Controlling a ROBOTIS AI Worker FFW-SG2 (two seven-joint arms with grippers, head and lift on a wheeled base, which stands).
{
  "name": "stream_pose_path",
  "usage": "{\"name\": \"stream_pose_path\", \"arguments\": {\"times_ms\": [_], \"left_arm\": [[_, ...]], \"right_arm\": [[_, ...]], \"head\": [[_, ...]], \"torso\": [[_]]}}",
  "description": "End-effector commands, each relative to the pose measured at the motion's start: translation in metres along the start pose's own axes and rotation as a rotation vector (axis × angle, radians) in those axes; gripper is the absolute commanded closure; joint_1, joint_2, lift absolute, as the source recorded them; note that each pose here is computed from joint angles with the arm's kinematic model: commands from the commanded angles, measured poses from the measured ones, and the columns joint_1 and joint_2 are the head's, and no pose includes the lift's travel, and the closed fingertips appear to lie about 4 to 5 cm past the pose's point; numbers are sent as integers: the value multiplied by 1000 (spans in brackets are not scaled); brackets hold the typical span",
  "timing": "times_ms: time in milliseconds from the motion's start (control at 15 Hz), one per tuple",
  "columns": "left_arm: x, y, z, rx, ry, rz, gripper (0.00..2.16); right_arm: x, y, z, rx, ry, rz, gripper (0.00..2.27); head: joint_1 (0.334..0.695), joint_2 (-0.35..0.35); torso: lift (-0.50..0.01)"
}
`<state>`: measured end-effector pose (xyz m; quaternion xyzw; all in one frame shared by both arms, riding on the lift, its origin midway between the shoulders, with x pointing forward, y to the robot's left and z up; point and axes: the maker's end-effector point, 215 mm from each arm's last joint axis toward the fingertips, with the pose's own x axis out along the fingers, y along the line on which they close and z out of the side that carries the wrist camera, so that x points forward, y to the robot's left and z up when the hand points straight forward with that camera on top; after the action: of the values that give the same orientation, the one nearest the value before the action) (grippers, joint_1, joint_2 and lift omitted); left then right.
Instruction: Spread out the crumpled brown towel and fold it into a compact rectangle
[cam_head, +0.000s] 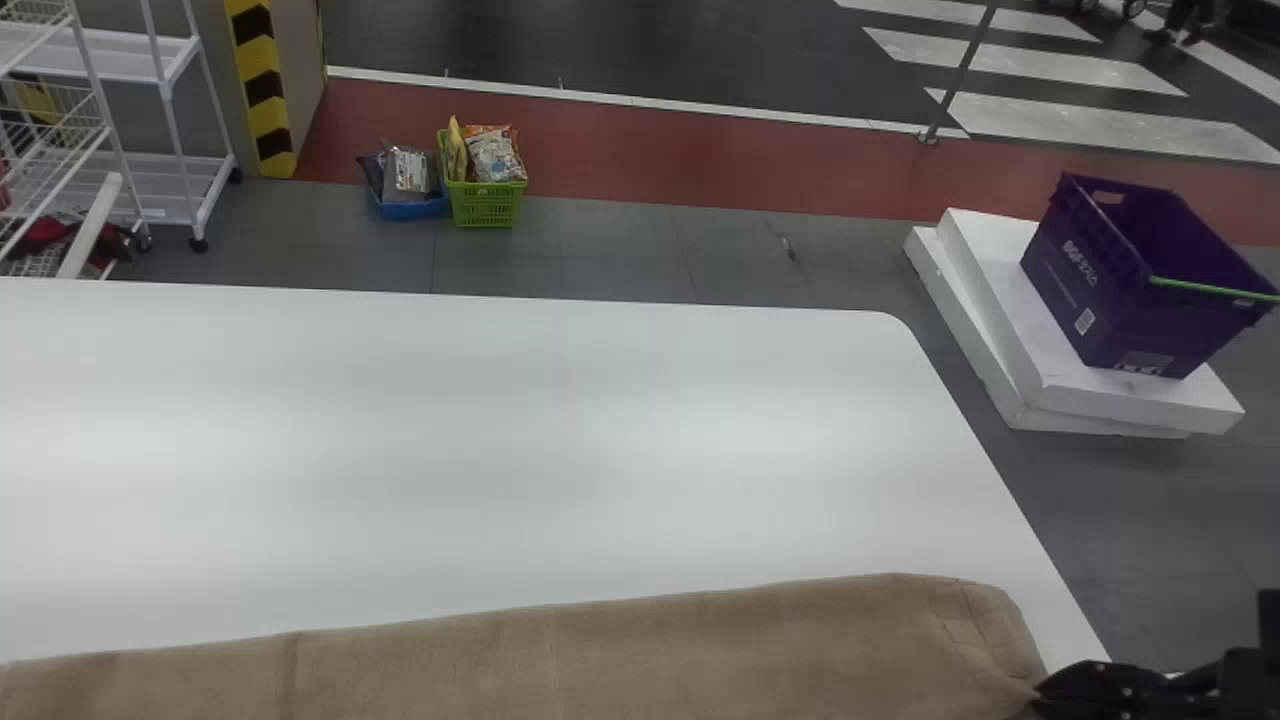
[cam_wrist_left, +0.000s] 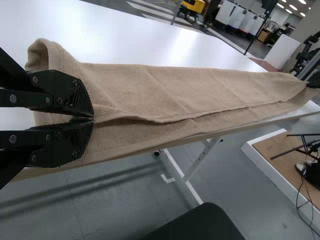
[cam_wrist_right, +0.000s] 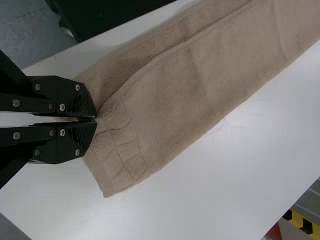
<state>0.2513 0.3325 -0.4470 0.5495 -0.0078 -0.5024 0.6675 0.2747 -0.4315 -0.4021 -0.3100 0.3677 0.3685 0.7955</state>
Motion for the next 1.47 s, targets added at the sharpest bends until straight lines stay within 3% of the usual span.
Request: {"name": "stream_pose_path", "arguments": {"times_ms": [0, 667, 800, 1333, 1400], "left_arm": [[-4, 0, -2, 5, 13, -8, 994], [-1, -6, 1, -4, 3, -15, 994], [-1, -6, 1, -4, 3, -15, 994], [-1, -7, 1, -11, 2, -14, 994], [-1, -8, 1, -12, 2, -14, 994]], "right_arm": [[-4, 3, -5, 0, 12, 4, 1058], [19, 25, -15, -29, 56, 55, 1038], [21, 23, -18, -16, 67, 54, 866], [19, 13, -22, -11, 66, 37, 873], [19, 12, -23, -11, 67, 36, 950]], "head": [[695, -228], [695, -220], [695, -220], [695, -234], [695, -238]], "torso": [[-127], [-127], [-127], [-127], [-127]]}}
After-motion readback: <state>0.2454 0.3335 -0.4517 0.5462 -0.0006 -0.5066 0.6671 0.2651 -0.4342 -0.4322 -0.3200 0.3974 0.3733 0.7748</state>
